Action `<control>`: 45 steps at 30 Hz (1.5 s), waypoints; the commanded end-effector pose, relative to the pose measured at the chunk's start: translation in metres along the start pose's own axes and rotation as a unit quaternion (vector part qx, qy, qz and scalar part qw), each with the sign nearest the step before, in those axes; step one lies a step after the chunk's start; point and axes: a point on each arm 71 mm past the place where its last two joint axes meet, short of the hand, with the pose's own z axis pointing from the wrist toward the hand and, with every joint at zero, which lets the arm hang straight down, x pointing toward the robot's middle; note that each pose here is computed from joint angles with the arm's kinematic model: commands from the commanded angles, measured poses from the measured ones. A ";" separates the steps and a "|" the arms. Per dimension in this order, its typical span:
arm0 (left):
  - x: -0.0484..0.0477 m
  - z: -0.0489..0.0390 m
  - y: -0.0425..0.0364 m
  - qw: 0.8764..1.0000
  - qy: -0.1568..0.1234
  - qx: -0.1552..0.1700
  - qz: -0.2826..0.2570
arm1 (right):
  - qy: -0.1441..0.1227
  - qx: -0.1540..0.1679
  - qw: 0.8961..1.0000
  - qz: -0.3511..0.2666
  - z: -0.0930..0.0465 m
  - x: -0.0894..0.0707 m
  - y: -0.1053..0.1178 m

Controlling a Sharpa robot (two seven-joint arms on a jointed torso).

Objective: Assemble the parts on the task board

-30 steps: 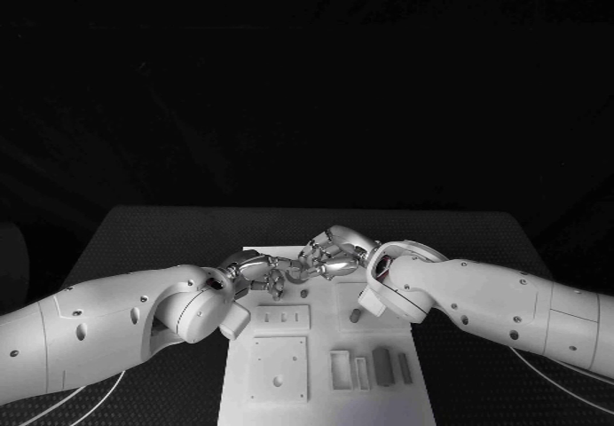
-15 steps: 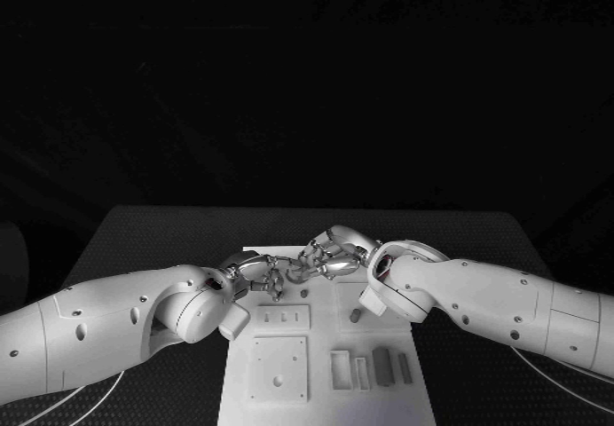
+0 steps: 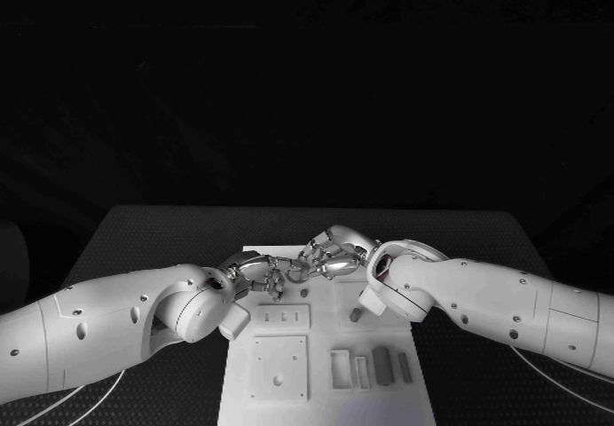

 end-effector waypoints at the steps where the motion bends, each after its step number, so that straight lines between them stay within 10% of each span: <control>1: 0.0032 0.0003 -0.0009 1.000 0.016 0.001 -0.004 | 0.010 -0.005 1.000 -0.004 0.000 0.002 0.001; 45: -0.0065 0.0009 0.0007 1.000 -0.007 0.001 -0.007 | -0.007 0.002 0.999 0.031 -0.005 -0.008 -0.010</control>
